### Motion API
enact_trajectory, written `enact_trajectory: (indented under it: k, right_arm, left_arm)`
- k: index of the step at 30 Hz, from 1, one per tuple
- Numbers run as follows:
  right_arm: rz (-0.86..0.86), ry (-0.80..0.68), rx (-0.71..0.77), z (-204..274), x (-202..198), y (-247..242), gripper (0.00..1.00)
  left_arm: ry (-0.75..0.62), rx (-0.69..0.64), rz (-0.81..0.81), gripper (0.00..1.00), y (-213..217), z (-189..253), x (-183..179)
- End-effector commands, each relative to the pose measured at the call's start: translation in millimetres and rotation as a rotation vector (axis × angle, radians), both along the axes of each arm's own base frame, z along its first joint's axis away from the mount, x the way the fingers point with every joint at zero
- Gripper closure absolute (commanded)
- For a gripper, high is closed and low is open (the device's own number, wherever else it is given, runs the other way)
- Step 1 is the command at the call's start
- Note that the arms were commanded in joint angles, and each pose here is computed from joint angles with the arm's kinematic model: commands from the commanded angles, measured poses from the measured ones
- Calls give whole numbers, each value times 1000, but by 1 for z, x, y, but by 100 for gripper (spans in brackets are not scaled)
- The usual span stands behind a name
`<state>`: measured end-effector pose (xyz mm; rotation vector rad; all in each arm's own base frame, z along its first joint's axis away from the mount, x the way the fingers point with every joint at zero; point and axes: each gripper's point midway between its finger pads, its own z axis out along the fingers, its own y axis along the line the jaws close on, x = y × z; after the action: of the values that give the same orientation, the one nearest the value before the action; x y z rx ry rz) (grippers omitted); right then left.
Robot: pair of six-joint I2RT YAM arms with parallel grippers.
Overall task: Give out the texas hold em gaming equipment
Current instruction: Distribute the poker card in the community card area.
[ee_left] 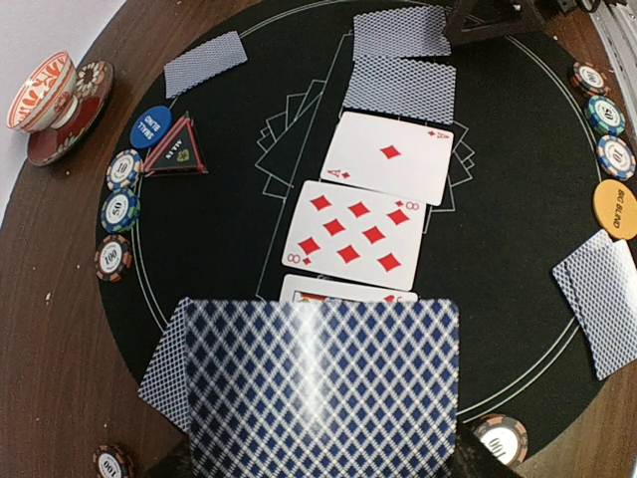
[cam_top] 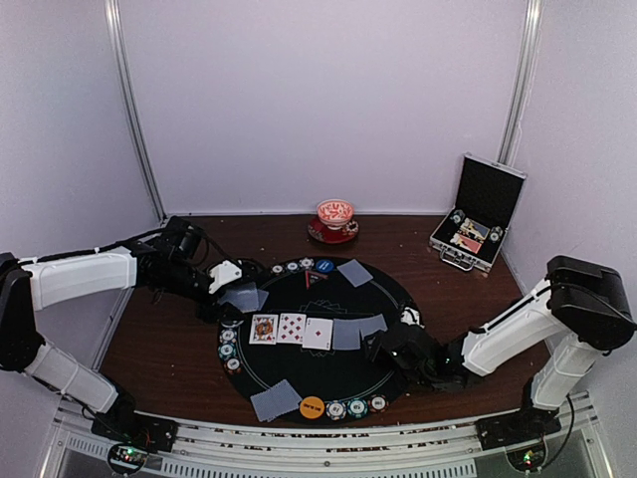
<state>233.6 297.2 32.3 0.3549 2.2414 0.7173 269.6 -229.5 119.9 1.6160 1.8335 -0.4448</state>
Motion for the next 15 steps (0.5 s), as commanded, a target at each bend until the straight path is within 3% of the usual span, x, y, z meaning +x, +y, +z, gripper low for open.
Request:
enact_trajectory:
  k: [1, 9, 15]
  right_arm:
    - [-3, 10, -72, 2, -9, -9, 52]
    - [21, -18, -109, 30, -21, -7, 47]
    - [86, -146, -41, 90, -17, 5, 32]
  left_arm:
    - [-26, -17, -9, 38, -5, 4, 5]
    - [-27, -21, -5, 38, -5, 6, 6]
    - [-26, -24, -5, 38, -6, 7, 7]
